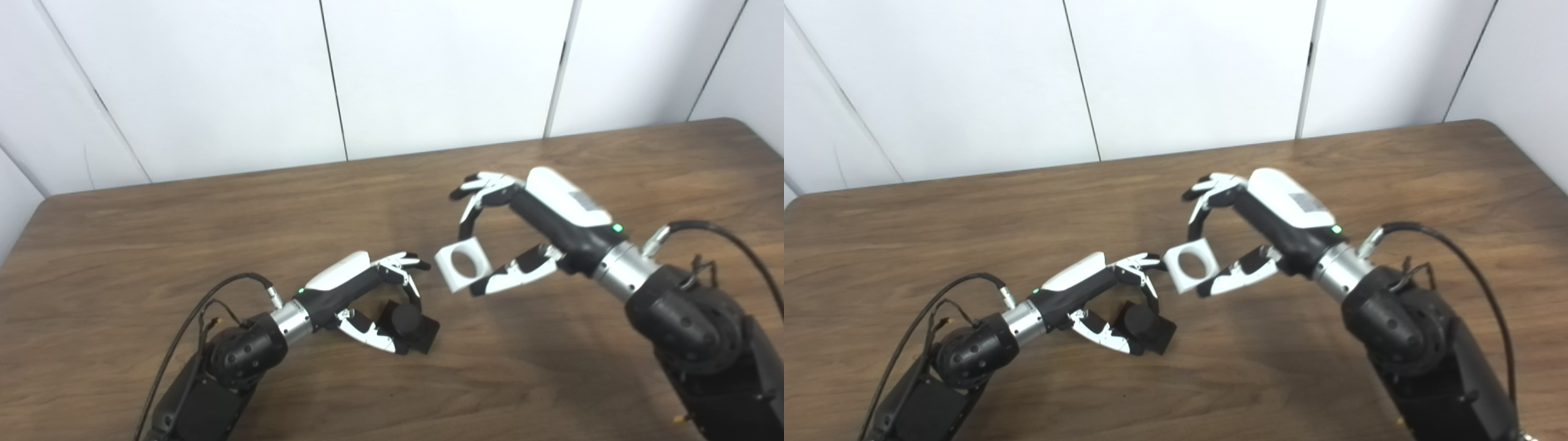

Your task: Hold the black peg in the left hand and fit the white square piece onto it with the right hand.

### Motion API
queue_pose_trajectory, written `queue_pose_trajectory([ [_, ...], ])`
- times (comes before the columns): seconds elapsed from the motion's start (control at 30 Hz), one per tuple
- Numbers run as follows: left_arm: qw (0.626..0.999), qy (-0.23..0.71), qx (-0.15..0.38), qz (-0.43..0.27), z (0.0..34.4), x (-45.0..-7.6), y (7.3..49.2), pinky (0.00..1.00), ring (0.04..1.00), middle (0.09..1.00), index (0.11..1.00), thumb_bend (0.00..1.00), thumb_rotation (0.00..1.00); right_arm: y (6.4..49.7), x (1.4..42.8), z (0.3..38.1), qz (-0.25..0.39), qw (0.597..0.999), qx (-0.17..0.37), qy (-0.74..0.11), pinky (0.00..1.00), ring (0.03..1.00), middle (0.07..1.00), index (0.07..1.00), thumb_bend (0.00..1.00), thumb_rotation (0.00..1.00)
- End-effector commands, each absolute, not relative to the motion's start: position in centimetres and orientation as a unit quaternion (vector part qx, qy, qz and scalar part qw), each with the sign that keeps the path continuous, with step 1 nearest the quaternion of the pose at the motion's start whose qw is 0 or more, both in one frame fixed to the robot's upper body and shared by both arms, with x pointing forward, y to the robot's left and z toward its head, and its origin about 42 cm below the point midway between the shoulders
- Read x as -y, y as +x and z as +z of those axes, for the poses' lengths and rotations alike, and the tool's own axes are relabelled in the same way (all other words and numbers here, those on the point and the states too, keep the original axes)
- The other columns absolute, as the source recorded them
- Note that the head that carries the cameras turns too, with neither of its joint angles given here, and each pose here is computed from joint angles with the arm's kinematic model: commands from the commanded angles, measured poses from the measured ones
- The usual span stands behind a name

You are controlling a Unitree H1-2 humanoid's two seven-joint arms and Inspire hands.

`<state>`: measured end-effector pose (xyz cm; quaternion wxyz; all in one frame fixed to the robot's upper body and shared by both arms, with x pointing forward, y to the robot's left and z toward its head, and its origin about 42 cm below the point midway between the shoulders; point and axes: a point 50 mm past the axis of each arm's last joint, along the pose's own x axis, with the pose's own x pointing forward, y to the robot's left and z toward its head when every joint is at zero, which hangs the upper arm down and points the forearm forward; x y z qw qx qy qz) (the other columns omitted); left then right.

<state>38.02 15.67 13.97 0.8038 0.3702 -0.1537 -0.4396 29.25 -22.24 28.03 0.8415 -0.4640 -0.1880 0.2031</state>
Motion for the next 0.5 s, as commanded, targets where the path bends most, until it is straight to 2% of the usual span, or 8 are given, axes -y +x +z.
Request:
queue_pose_trajectory([
  [0.0, 0.783, 0.394, 0.088, -0.473, 11.5, -15.6, 37.1, 0.92, 0.980, 0.917, 0.488, 0.52, 0.07, 28.8, 21.3, 29.6, 0.197, 0.835, 0.219, -0.464, 0.77, 0.893, 0.800, 0.479, 0.52, 0.14],
  [0.47, 0.784, 0.391, 0.093, -0.473, 11.4, -15.3, 37.0, 0.91, 0.977, 0.917, 0.488, 0.52, 0.07, 28.6, 17.6, 27.7, 0.234, 0.838, 0.206, -0.447, 0.78, 0.900, 0.807, 0.478, 0.52, 0.14],
])
